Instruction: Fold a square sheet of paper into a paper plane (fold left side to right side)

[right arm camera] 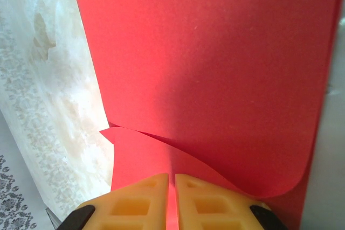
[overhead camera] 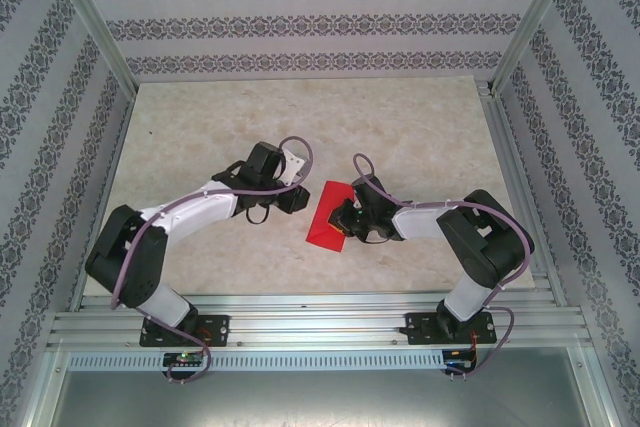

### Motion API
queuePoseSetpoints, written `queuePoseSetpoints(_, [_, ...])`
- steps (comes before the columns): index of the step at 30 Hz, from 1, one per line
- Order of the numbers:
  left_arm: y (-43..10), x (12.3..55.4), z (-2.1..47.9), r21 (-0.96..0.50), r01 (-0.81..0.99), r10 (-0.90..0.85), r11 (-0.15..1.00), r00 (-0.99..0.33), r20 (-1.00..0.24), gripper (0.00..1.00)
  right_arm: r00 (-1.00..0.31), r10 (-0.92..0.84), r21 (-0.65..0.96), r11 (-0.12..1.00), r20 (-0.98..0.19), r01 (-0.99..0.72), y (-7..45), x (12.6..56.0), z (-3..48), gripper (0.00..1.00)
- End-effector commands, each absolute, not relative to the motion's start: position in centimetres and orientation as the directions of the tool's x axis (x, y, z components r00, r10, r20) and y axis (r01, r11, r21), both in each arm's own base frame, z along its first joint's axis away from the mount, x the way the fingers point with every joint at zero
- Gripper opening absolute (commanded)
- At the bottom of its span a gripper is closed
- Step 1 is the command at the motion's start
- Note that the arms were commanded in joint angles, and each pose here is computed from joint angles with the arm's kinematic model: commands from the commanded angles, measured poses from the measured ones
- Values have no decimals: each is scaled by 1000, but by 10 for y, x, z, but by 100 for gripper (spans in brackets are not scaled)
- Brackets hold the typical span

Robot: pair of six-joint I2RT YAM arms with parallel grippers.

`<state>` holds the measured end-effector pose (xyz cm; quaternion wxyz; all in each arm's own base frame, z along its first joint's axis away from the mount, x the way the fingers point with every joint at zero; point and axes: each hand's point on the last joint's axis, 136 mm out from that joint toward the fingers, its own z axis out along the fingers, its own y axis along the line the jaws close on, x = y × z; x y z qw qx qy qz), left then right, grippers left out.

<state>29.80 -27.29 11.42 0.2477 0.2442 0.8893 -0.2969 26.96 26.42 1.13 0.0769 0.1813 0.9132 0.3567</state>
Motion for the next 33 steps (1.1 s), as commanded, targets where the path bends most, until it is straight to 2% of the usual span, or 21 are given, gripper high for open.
queuePoseSetpoints(1, [-285, 268, 110, -560, 538, 244, 630, -822, -514, 20, -904, 425, 522, 762, 45, 384, 233, 246, -32, 13])
queuePoseSetpoints(4, [-300, 252, 104, -645, 495, 212, 583, -859, -467, 18, -903, 427, 523, 761, 43, 384, 233, 247, -31, 13])
queuePoseSetpoints(7, [-312, 242, 92, -666, 471, 221, 579, -877, -427, 18, -903, 428, 524, 760, 42, 385, 232, 247, -31, 13])
queuePoseSetpoints(19, [-312, 242, 39, -590, 406, 272, 698, -912, -305, 16, -907, 420, 529, 761, 39, 376, 234, 248, -29, 13])
queuePoseSetpoints(33, [-290, 229, -2, -530, 357, 286, 769, -934, -214, 14, -916, 400, 570, 751, 11, 334, 239, 255, -19, 14])
